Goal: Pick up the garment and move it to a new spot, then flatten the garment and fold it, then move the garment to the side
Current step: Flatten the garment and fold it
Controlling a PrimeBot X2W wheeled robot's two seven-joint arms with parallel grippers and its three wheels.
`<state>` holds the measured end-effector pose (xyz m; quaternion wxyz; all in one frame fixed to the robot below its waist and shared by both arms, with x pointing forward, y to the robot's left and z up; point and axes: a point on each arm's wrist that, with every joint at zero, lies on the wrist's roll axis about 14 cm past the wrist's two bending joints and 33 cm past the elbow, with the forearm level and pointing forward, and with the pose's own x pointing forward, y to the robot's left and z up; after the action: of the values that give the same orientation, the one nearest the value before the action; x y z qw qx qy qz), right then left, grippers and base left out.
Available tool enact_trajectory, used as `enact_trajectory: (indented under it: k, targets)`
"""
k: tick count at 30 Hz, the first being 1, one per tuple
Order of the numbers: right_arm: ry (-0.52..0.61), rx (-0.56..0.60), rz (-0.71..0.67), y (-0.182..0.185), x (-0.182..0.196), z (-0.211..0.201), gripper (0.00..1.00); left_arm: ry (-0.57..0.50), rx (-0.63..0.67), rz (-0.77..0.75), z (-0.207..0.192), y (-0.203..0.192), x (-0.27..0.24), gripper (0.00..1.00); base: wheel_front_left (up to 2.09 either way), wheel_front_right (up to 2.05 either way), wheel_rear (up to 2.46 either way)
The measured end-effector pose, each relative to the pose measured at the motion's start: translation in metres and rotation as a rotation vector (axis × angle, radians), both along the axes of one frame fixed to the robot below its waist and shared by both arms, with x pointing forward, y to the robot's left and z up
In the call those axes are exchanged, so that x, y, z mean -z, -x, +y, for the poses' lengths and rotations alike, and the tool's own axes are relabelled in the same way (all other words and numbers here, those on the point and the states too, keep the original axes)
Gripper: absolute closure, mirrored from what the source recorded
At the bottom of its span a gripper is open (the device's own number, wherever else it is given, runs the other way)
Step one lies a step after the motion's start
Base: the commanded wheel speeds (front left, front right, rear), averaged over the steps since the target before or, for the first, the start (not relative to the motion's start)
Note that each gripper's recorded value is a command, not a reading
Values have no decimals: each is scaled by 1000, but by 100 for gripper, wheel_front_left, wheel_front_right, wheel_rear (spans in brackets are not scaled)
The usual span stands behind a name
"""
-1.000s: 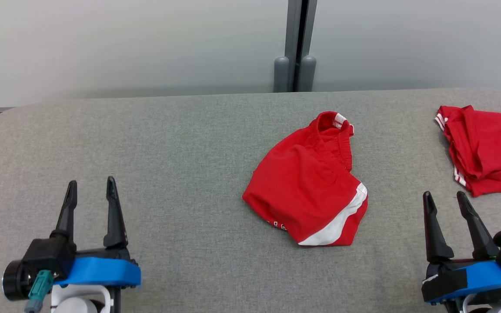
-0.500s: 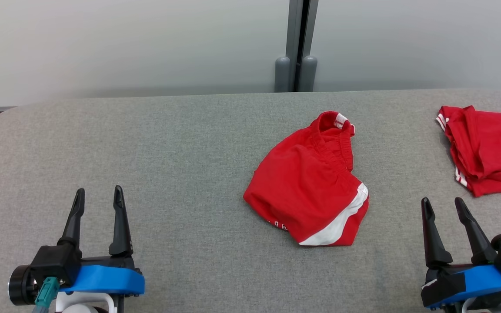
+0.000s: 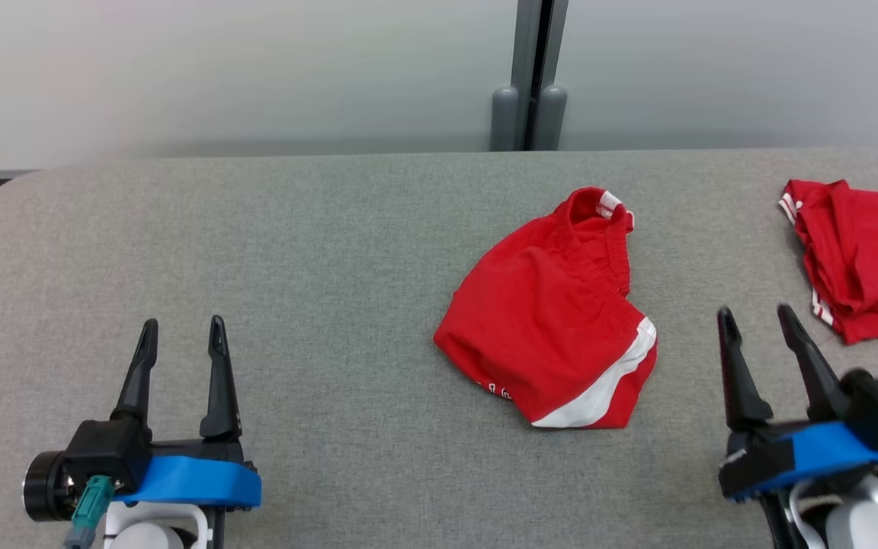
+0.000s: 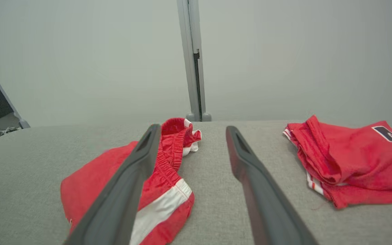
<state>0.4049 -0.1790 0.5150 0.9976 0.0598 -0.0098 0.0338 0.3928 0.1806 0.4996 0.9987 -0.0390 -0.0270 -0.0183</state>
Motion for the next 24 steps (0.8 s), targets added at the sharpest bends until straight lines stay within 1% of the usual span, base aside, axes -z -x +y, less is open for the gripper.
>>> enact_trajectory:
  k: [5,7,13,19,24]
  targets:
    - [5,-56,-15,-26,-8,20,0,2,6,5,-3,-6,2,0,0,0,0]
    - [9,-83,18,-39,2,30,0,1,6,8,-2,-10,4,0,0,0,0]
    - [24,-106,163,-52,52,37,0,-7,-10,25,3,-14,10,0,0,0,0]
    - [24,-112,321,-46,109,40,0,-11,-36,53,11,-13,19,0,0,0,0]
    - [12,-121,401,-40,137,46,0,-16,-45,64,15,-13,23,0,0,0,0]
